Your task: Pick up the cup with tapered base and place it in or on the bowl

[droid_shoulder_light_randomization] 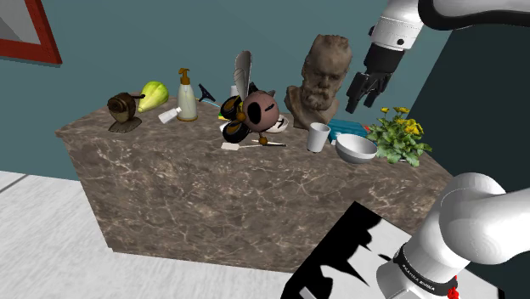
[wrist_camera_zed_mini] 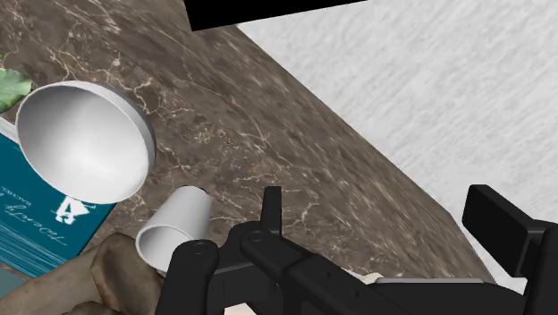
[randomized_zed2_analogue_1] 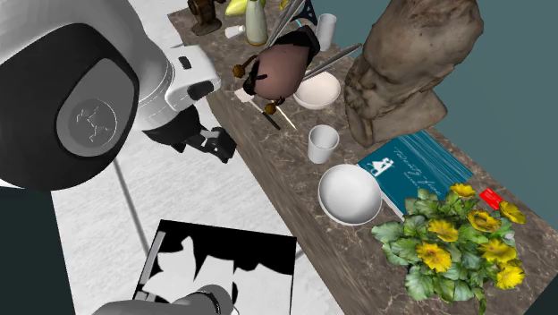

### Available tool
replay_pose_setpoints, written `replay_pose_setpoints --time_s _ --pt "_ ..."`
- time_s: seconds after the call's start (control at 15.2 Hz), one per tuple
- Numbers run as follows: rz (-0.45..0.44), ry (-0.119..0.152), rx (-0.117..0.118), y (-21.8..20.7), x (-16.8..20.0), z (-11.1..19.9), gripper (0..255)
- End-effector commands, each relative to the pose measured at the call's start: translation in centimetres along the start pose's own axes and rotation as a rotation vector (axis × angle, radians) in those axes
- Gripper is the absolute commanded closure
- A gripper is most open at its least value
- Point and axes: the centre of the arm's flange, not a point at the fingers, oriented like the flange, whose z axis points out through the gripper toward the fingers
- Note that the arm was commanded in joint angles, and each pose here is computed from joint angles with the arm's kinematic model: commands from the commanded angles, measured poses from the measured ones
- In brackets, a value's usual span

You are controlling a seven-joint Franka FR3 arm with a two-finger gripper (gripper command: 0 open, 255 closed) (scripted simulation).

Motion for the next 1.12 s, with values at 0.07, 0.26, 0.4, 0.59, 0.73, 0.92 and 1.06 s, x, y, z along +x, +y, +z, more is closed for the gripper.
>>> replay_pose_setpoints --time_s 0.07,0.26,0.4,0.59,0.73,0.92,1.06 --pt "-0.003 -0.002 -0.001 0.6 0.8 0.9 0" --pt "-0.011 -0.007 -0.006 2.5 3.2 3.4 0" --pt "-0.017 -0.01 -0.009 3.7 4.8 5.1 0" --pt "-0.025 -0.015 -0.013 5.5 7.2 7.7 0" --pt "-0.031 -0.019 -0.016 6.8 8.8 9.4 0" --pt "-0.039 -0.024 -0.02 8.6 11.2 12.0 0" --pt "-0.045 -0.027 -0.023 9.8 12.9 13.7 0"
